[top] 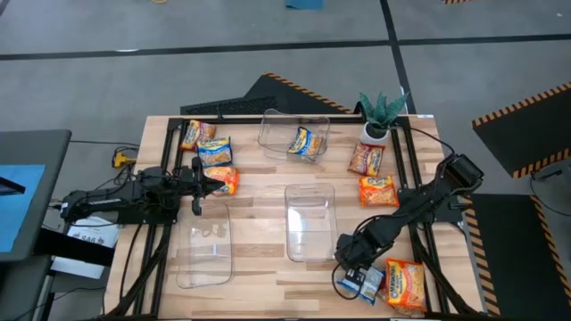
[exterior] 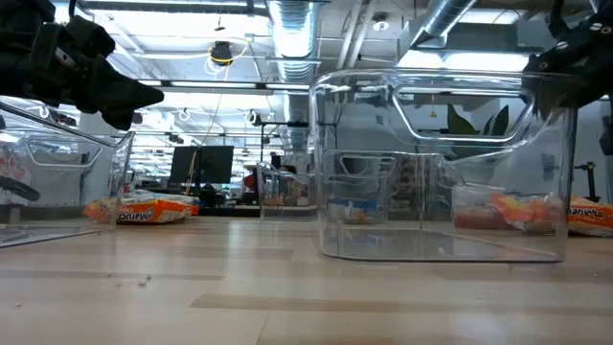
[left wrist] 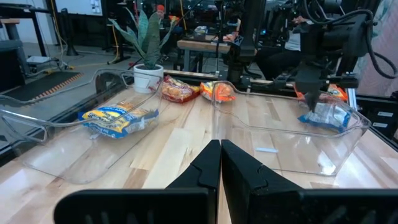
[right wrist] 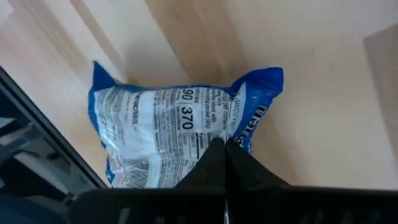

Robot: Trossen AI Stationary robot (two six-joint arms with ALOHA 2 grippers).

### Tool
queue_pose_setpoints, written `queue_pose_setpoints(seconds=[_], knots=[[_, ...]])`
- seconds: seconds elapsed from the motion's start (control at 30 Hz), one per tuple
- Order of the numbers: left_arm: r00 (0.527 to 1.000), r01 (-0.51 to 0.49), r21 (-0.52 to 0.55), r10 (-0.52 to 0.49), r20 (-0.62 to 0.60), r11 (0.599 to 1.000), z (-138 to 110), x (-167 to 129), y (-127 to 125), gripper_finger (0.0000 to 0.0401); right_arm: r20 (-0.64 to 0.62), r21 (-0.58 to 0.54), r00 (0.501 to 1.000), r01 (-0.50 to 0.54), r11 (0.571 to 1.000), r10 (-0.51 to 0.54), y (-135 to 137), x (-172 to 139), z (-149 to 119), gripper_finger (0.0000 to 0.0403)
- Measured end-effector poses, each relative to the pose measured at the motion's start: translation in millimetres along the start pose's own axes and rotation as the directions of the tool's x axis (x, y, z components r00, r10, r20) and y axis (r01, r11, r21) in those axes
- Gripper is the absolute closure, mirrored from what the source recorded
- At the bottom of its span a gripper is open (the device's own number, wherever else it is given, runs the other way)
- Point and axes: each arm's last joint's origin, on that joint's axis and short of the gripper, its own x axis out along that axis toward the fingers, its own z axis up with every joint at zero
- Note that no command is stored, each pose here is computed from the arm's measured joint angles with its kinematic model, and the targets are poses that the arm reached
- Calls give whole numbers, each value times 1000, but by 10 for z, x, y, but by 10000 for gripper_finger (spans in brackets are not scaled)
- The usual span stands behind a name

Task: Sort Maruchan noodles
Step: Put the bottom blue noodle pack into the top transparent bin

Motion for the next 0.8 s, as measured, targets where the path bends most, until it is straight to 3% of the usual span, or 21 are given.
queue_pose_setpoints(seconds=[0.27,0.47,0.6,0.8], knots=[[1000,0,0,0,0,1000,0,0,0,401,122,-92,976,-169,981,180,-34,-571,-87,396],[1000,-1,0,1,0,1000,0,0,0,401,268,-134,913,-281,950,308,-75,-1045,-169,396],[1000,0,0,0,0,1000,0,0,0,401,518,-208,790,-256,944,328,-126,-1416,-83,396],[1000,0,0,0,0,1000,1,0,0,401,810,-303,521,-25,953,271,-298,-1805,353,395]])
